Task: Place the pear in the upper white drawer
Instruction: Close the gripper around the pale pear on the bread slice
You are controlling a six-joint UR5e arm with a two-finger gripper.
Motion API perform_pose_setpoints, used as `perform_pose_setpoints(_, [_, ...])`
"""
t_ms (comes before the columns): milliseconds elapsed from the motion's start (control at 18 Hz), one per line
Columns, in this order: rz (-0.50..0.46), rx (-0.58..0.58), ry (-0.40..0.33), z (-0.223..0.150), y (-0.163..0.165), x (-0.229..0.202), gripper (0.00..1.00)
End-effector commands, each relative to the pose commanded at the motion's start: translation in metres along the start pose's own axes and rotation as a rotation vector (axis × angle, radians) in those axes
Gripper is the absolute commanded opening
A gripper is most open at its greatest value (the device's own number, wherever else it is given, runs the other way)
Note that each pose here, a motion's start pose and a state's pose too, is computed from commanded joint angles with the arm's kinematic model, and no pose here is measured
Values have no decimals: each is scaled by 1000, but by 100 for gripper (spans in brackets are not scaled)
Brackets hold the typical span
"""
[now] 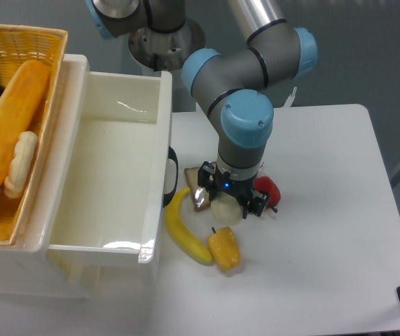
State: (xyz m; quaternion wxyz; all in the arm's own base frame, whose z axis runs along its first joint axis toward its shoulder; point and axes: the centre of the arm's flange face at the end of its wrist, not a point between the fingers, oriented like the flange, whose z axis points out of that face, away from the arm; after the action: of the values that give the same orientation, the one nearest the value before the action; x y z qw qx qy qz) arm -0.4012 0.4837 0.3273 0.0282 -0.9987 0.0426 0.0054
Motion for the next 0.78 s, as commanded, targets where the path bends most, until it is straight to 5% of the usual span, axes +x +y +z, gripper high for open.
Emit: perform_pose_setpoints(778, [-185,60,-43,-40,11,-17,58])
